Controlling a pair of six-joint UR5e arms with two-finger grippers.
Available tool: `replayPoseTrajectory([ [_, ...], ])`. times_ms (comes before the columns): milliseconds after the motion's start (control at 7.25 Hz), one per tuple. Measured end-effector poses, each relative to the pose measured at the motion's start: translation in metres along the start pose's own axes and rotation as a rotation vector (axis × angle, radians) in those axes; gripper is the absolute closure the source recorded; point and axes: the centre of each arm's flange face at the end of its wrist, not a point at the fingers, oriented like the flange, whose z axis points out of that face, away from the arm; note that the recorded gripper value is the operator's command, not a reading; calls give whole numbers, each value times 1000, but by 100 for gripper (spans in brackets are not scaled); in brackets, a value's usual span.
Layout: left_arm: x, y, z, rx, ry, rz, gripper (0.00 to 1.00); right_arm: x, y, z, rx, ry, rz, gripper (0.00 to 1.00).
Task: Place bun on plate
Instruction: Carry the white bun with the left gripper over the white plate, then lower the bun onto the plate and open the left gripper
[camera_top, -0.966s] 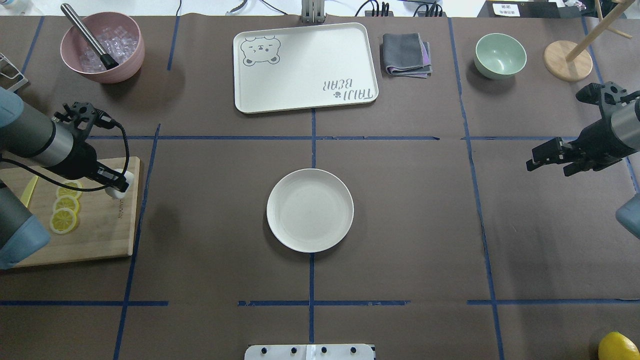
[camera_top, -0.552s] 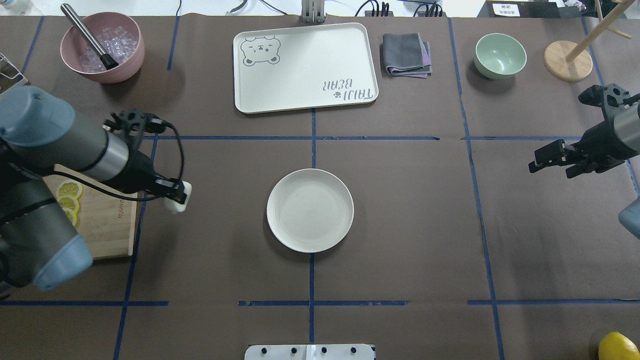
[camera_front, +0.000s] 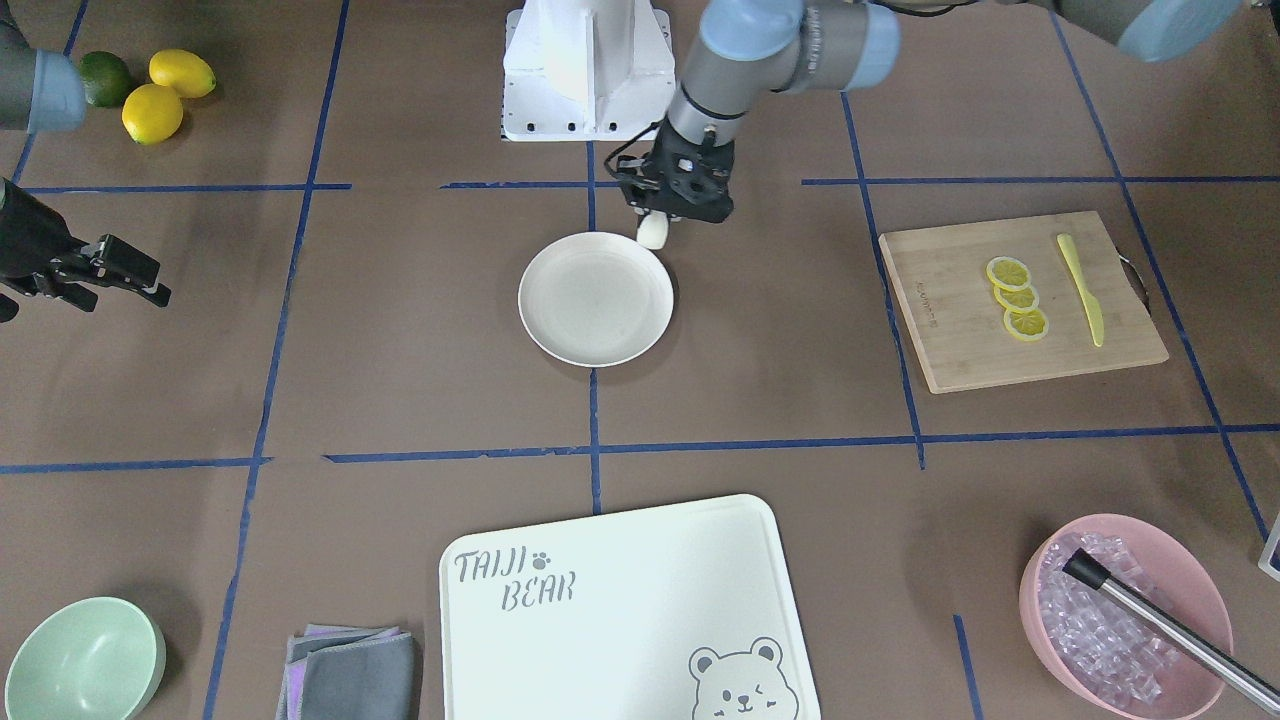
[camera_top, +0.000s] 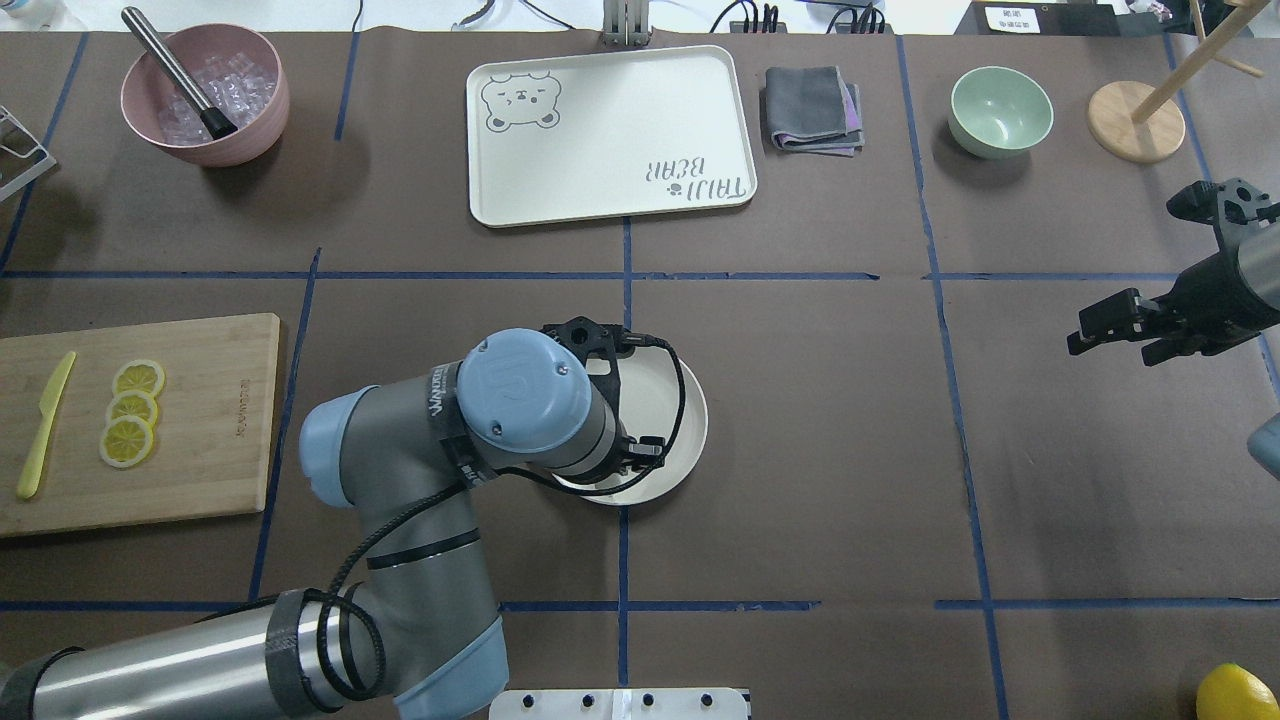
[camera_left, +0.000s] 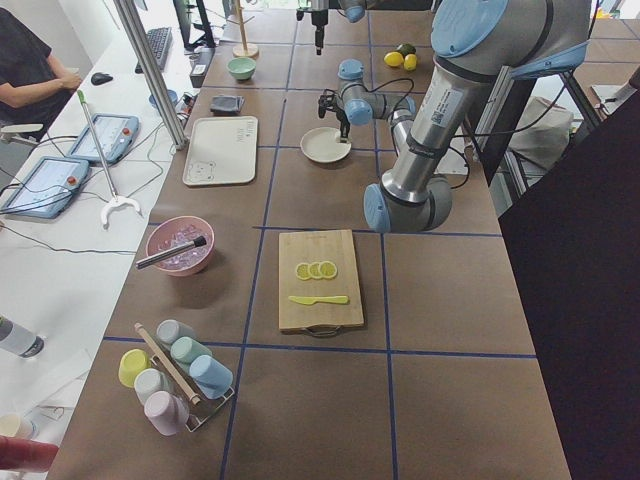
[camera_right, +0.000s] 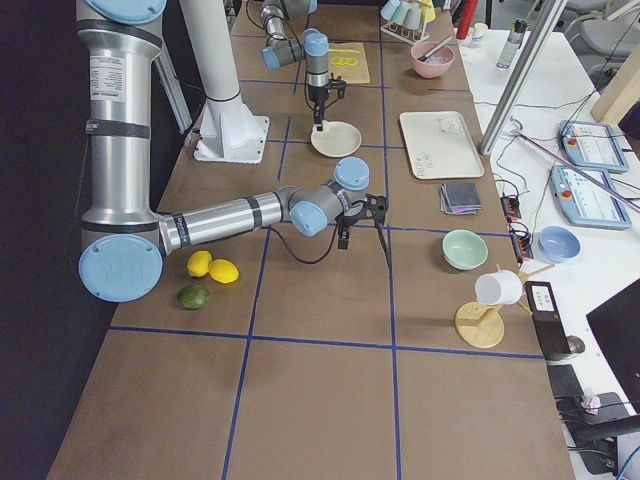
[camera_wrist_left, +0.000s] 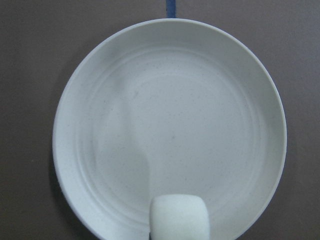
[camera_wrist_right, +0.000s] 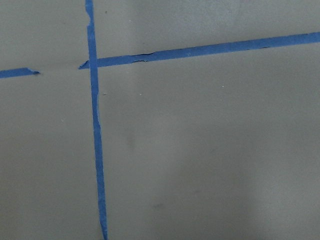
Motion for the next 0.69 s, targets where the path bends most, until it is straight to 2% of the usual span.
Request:
replayPoseTrajectory([
  [414,17,-16,27,54,-56,-8,67,2,2,0,-2,2,3,0],
  [552,18,-19,35,61,-63,-10,59,2,2,0,-2,2,3,0],
  [690,18,-20,41,66,-62,-10,10,2,2,0,-2,2,3,0],
])
